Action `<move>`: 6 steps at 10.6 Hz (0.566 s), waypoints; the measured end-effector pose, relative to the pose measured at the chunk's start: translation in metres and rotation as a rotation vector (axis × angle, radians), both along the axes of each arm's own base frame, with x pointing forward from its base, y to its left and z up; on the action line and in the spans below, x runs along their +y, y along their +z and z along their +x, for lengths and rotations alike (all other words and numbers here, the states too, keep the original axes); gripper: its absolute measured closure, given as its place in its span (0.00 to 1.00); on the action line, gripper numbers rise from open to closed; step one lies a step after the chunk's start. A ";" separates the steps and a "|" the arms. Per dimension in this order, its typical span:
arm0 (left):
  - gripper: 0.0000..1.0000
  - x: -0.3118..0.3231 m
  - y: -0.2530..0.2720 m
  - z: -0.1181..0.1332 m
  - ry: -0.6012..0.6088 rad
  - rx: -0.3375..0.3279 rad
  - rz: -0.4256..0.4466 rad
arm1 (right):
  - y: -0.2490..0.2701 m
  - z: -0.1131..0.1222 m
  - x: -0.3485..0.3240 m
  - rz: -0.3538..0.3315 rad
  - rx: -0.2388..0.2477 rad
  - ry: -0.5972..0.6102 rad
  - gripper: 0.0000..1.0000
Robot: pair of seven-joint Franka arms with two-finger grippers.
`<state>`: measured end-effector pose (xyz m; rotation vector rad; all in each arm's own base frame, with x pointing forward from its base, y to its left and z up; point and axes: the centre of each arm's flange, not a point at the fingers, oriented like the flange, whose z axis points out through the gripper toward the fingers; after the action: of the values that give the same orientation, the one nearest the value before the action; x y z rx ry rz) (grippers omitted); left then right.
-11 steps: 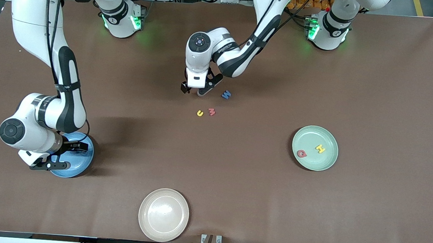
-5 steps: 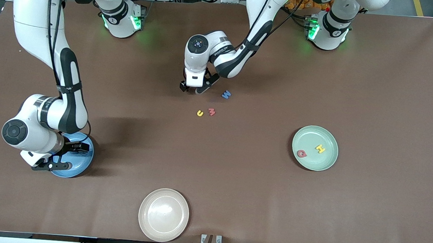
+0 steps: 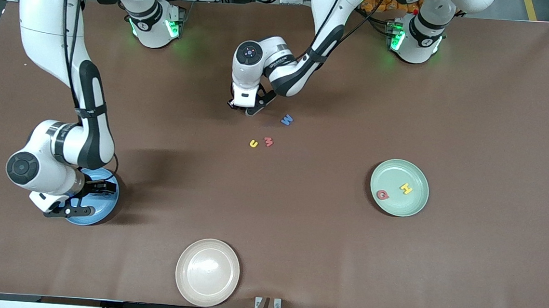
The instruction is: Sort upper and lower case letters into plates
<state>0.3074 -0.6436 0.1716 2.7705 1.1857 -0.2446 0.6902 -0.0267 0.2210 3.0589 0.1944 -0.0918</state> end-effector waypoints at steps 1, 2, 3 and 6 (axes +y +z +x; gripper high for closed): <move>0.90 -0.001 0.001 0.000 0.000 -0.001 -0.002 | 0.001 0.000 0.004 0.002 0.005 0.004 0.00; 0.90 -0.002 0.004 0.002 -0.006 -0.009 -0.009 | 0.002 0.001 0.006 0.005 0.007 0.006 0.00; 0.90 -0.003 0.013 0.009 -0.023 -0.037 -0.019 | 0.004 0.002 0.011 0.017 0.007 -0.005 0.00; 0.90 0.012 0.069 0.058 -0.086 -0.182 0.007 | 0.011 0.004 0.055 0.043 0.028 -0.032 0.00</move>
<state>0.3653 -0.6312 0.2405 2.7826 1.0271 0.0040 0.6947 0.0279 0.2319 3.1056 0.1506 -0.1337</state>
